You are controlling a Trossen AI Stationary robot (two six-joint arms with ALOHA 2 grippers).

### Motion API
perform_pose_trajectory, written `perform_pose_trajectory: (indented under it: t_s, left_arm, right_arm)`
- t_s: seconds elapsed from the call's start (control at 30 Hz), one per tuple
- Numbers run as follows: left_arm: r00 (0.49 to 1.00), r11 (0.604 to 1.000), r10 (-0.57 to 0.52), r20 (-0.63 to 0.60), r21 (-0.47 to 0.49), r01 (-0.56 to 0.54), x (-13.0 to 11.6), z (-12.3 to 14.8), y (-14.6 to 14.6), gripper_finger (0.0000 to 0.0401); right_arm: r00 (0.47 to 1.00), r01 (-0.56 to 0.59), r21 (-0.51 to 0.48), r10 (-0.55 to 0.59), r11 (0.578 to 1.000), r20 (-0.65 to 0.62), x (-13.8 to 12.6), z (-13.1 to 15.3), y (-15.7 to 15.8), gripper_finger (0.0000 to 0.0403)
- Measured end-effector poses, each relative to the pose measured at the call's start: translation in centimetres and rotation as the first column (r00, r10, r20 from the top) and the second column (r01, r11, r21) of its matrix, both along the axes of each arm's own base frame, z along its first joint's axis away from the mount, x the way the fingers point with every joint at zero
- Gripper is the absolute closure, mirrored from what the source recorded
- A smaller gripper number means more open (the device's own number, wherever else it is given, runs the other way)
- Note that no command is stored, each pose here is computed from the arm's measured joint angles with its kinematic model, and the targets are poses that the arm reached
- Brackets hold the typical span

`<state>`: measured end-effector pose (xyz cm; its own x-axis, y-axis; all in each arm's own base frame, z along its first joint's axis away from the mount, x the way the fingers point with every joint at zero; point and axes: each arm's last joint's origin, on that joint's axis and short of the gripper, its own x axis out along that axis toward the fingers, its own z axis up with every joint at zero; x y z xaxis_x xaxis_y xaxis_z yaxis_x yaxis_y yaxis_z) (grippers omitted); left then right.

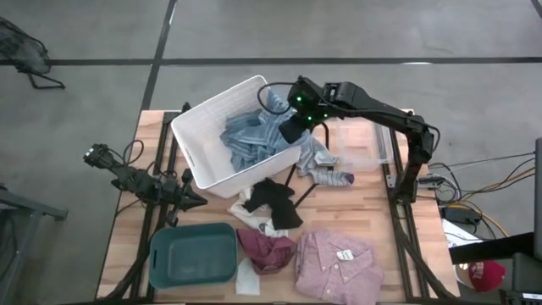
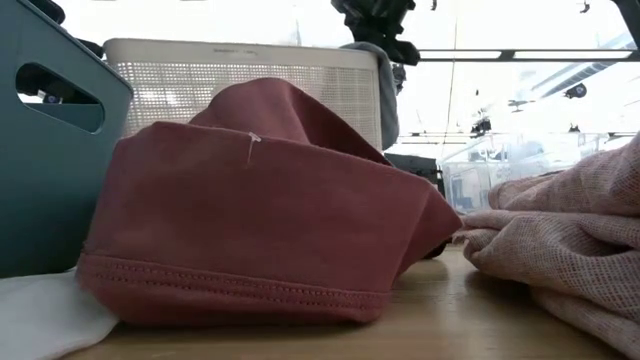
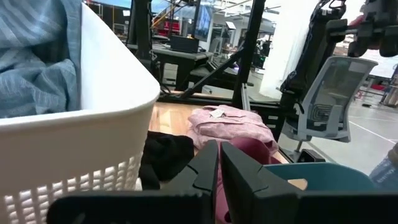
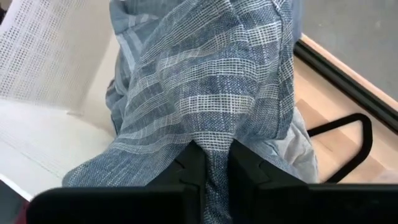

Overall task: Pick & Place Cloths
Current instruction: Put the blue polo shirt into the white bin

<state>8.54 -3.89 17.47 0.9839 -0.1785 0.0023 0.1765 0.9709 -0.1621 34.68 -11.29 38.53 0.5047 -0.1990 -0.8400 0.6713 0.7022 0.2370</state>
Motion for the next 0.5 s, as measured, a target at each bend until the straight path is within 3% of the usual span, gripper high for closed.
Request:
perform_pose_trajectory:
  t_s: [0.3, 0.5]
  left_arm:
    - [1.000, 1.000, 0.006, 0.000, 0.001, -0.006, 0.0, 0.0, 0.0, 0.0378]
    - [1.000, 1.000, 0.005, 0.001, 0.003, -0.005, 0.0, 0.0, 0.0, 0.0378]
  right_arm:
    - [0.996, 0.016, 0.009, -0.015, 1.000, -0.087, -0.4, -1.2, 0.0, 0.0330]
    - [0.996, 0.008, 0.040, -0.004, 0.999, -0.087, -0.2, -1.6, 0.3, 0.0374]
